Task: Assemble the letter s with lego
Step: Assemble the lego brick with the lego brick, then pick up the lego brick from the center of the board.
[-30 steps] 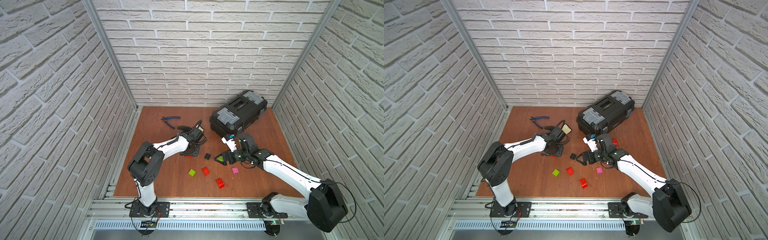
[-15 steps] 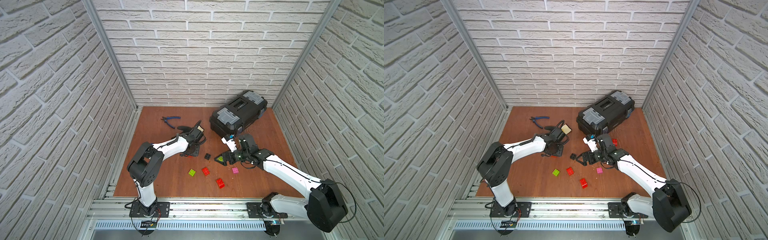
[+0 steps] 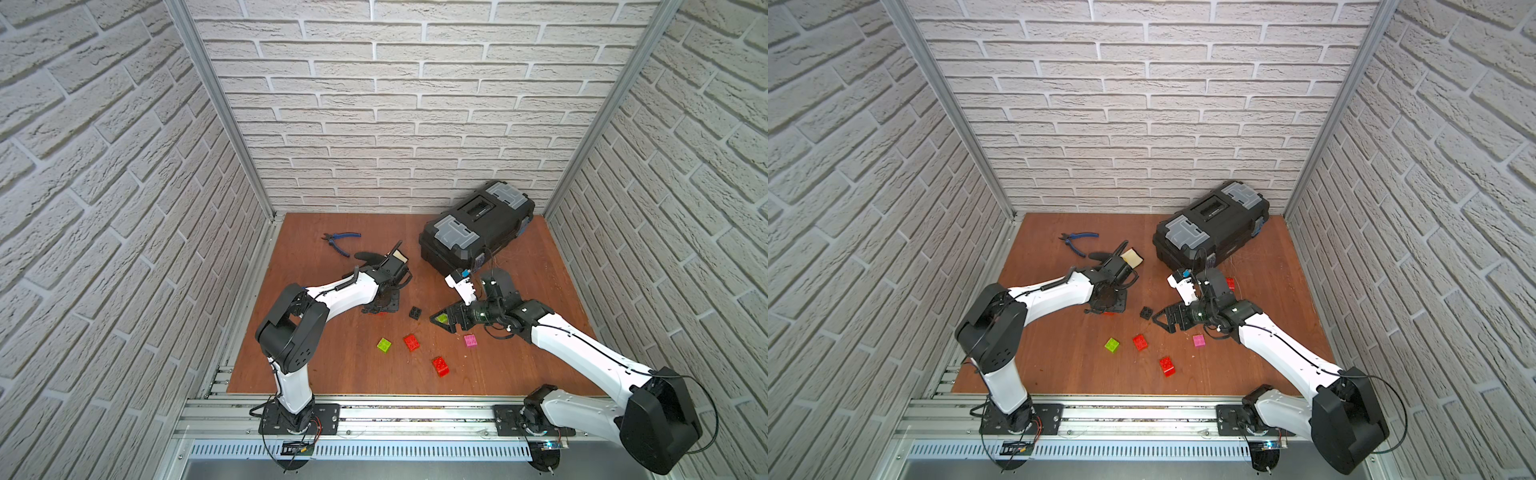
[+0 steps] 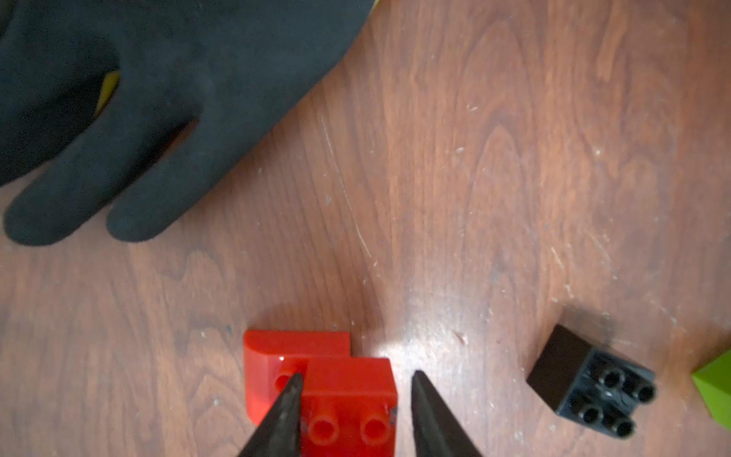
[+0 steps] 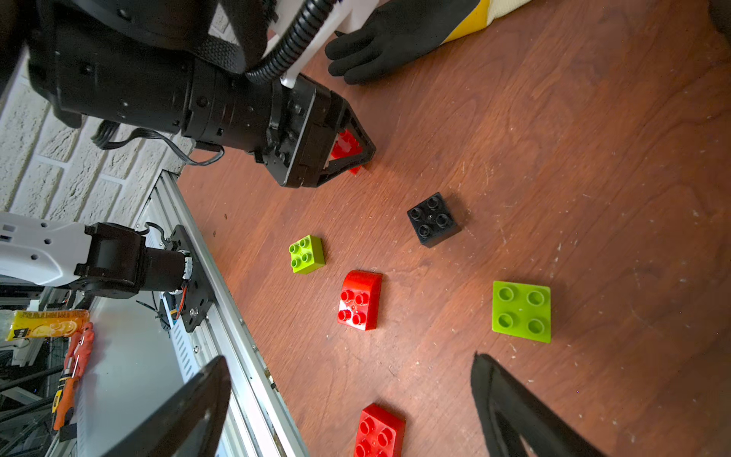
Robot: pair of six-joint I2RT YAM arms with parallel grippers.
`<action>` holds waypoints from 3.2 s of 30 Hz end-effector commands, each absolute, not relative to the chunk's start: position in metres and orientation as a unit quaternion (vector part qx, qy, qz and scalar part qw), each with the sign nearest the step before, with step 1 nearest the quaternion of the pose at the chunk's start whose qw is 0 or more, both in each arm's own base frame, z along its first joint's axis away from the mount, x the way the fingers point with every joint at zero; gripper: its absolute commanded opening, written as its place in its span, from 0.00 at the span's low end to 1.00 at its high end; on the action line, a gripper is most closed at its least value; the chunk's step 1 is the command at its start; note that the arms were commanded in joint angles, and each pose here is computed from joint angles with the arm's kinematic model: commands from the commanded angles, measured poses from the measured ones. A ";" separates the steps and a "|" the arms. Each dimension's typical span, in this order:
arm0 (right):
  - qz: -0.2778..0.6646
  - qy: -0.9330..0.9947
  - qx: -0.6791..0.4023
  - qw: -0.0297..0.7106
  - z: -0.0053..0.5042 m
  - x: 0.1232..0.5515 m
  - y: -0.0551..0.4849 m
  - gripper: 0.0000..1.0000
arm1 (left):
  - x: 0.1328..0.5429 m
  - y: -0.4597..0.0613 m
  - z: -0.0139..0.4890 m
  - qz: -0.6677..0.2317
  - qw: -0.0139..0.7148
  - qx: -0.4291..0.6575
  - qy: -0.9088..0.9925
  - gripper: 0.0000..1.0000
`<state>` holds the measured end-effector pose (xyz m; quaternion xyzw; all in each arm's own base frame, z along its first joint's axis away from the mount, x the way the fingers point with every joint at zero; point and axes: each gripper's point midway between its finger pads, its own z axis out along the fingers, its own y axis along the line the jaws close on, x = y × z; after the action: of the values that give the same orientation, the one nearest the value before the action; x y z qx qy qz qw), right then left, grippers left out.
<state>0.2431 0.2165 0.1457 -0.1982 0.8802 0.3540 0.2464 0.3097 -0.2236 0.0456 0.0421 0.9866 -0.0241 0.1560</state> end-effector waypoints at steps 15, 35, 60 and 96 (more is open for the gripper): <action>0.353 0.872 -0.215 0.263 0.154 0.237 0.214 0.96 | 0.312 -0.219 0.086 -0.025 0.175 0.080 0.981 0.66; 0.307 0.894 -0.176 0.275 0.154 0.237 0.187 0.98 | 0.300 -0.293 0.097 -0.076 0.174 0.213 0.958 0.75; 0.327 0.894 -0.134 0.273 0.147 0.231 0.167 0.99 | 0.305 -0.332 0.039 -0.024 0.155 0.214 0.964 0.53; 0.338 0.893 -0.125 0.271 0.141 0.231 0.163 0.99 | 0.287 -0.318 0.024 -0.004 0.122 0.194 0.973 0.39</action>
<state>0.2293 0.1622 0.1379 -0.1232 0.8995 0.3295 0.2593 0.2943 -0.3287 0.0323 0.1923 0.9714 -0.0262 0.1367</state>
